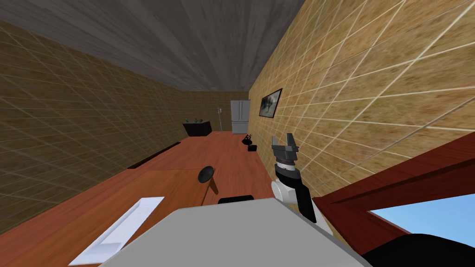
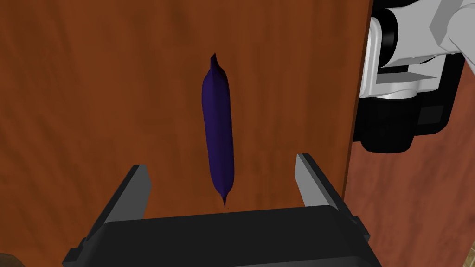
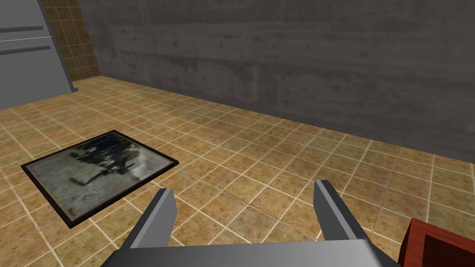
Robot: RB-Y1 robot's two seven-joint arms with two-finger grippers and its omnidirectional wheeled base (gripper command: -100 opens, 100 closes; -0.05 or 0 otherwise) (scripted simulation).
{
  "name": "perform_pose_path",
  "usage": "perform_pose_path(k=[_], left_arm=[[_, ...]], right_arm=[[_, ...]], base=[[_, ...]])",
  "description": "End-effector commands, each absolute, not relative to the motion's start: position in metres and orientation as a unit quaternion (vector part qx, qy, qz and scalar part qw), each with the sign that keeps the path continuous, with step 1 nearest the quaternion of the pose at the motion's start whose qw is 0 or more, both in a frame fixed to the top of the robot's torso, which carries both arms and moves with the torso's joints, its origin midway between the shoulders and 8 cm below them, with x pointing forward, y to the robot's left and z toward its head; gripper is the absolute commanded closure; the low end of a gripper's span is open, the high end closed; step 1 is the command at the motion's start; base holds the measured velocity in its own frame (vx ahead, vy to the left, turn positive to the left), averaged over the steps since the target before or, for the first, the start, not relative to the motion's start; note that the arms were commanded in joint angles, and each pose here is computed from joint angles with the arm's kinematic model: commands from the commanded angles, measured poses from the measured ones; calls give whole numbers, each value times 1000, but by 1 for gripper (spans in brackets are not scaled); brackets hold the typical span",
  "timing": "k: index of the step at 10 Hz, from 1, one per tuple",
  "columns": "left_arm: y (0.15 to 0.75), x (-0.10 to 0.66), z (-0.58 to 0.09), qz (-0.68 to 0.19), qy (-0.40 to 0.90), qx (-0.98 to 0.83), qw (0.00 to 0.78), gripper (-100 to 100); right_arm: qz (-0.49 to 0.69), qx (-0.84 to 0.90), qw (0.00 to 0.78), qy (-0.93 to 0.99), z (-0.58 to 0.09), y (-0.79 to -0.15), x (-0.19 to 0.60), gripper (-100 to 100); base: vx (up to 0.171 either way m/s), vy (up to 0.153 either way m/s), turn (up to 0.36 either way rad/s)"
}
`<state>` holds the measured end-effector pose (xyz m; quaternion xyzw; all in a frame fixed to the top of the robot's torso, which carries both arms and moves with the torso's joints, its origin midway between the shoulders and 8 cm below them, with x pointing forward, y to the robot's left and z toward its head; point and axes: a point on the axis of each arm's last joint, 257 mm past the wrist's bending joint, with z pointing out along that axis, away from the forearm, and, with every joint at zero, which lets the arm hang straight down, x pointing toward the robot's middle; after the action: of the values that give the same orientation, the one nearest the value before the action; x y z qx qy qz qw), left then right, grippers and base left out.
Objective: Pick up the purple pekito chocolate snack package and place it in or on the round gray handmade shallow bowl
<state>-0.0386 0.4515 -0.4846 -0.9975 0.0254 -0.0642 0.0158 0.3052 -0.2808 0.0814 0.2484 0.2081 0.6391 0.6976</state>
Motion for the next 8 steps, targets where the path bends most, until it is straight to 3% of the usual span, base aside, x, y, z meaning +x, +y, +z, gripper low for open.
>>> perform_pose_path(k=[1, 2, 3, 7, 8], left_arm=[[451, -39, -485, -64, 25, -997, 16, -100], [451, -40, -485, -62, 24, -998, 14, 0], [449, -39, -493, -63, 25, -998, 14, -100], [444, -37, -505, -64, 25, -998, 13, -100], [444, -37, -505, -65, 26, -997, 13, 100]], right_arm=[[639, 248, 698, 208, 81, -281, 305, 0], [639, 248, 698, 208, 81, -281, 305, 0], [639, 248, 698, 208, 81, -281, 305, 0], [639, 248, 698, 208, 81, -281, 305, 0], [639, 248, 698, 208, 81, -281, 305, 0]], base=[[13, 19, -23], [0, 0, 0], [3, 13, 5], [1, 23, 3], [0, 0, 0]])
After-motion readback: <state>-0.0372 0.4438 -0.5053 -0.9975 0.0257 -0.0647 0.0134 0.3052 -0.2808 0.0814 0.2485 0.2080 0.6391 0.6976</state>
